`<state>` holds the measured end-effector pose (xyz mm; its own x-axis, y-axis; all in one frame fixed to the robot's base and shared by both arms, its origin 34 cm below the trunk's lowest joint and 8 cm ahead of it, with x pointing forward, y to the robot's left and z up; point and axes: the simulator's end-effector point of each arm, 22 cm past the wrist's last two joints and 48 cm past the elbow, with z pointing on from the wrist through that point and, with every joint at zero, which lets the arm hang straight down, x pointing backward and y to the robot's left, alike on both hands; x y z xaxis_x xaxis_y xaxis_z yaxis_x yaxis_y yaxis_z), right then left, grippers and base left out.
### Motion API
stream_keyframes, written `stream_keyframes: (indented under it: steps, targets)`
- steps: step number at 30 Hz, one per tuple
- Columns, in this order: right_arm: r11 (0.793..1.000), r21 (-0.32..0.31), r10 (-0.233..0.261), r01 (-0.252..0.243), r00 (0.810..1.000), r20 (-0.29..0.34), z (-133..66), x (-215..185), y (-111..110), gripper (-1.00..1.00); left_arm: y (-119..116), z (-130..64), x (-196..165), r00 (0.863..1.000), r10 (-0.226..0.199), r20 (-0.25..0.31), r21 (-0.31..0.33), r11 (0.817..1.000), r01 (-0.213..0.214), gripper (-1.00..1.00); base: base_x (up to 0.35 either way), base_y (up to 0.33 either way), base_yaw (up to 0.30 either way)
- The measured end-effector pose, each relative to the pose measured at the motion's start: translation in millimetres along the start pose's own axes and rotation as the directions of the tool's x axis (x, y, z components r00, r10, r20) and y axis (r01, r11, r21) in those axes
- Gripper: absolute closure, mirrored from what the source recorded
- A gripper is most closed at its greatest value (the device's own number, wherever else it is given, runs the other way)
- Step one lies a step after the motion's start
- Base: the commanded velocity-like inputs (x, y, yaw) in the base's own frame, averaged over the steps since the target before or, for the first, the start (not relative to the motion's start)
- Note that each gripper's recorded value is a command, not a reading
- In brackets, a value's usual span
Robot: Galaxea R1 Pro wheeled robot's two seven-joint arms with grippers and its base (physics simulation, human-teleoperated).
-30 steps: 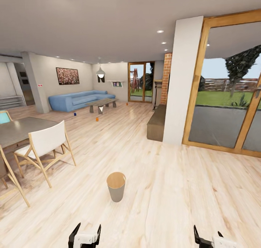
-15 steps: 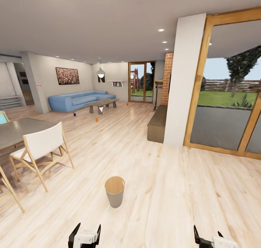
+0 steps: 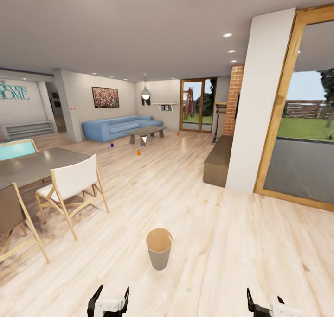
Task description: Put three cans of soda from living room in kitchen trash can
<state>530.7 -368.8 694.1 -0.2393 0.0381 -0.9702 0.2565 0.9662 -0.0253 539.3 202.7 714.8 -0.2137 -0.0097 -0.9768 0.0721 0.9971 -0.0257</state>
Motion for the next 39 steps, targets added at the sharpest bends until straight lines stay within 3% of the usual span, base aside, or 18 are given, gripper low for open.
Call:
stream_keyframes:
  steps: [15,39]
  targets:
    - [1.000,0.000,0.000,0.000,1.000,-0.001,0.0,0.3,0.3,-1.00,0.0,0.0,0.1,1.000,0.000,0.000,0.000,1.000,0.000,-1.00,0.070,0.000,0.219]
    - [1.000,0.018,0.011,-0.011,1.000,-0.008,-1.9,2.7,10.0,-1.00,1.9,0.5,2.0,1.000,-0.003,-0.008,-0.008,1.000,0.003,-1.00,0.002,0.000,0.008]
